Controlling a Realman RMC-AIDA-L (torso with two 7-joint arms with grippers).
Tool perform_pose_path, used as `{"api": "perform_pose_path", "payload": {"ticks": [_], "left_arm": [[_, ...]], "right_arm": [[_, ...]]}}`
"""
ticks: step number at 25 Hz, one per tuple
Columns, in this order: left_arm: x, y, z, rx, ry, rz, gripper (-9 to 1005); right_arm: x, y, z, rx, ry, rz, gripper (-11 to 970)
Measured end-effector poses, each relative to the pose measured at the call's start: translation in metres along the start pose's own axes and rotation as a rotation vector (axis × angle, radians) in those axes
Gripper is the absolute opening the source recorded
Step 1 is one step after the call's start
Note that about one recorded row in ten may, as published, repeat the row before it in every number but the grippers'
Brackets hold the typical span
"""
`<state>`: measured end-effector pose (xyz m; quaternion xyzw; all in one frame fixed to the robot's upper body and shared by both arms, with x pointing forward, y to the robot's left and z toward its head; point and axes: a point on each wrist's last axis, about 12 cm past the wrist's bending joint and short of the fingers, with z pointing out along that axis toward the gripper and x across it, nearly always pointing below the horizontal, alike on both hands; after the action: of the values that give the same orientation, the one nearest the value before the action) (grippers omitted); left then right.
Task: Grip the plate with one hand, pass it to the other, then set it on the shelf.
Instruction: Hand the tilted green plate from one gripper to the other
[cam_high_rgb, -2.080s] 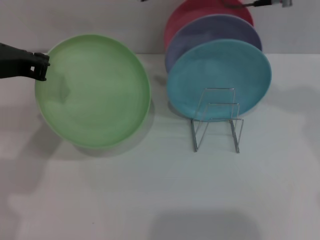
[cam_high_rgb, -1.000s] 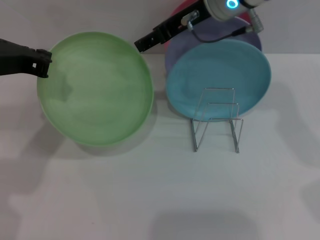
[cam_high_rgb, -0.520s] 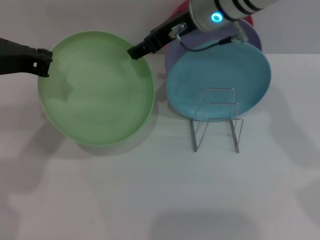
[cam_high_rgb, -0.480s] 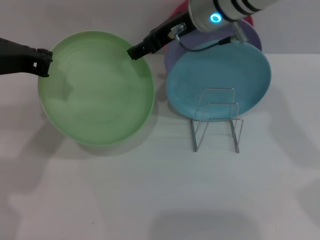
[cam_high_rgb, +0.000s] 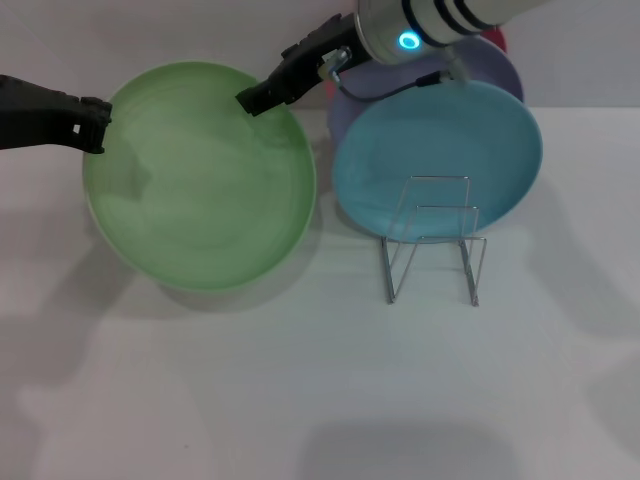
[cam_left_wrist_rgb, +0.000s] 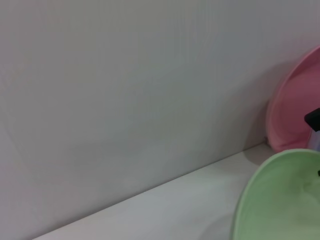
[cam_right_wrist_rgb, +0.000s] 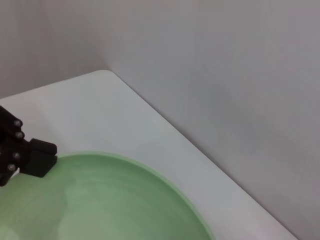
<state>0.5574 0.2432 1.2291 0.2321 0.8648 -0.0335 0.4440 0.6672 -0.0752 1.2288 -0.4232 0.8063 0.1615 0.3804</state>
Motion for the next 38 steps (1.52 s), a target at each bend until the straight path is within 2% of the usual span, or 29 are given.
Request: {"api": "perform_pose_path", "payload": {"ticks": [8, 18, 29, 34, 38], "left_arm": [[-0.001, -0.001, 0.0, 0.012, -0.01, -0.004, 77], [-0.003, -0.002, 0.0, 0.018, -0.013, -0.003, 82], [-0.004, -0.003, 0.003, 0.016, -0.039, 0.001, 87], [-0.008, -0.005, 0.001, 0.011, -0.07, 0.007, 89], [-0.012, -0.007, -0.001, 0.008, -0.096, 0.024, 257]], "right_arm": [[0.003, 0.003, 0.007, 0.001, 0.019, -0.017, 671], [0.007, -0.003, 0.007, 0.037, -0.008, -0.047, 467], [0.014, -0.002, -0.001, 0.041, -0.069, -0.068, 33], [0.017, 0.003, -0.004, 0.034, -0.09, -0.071, 26], [0.02, 0.003, -0.004, 0.031, -0.083, -0.068, 19]]}}
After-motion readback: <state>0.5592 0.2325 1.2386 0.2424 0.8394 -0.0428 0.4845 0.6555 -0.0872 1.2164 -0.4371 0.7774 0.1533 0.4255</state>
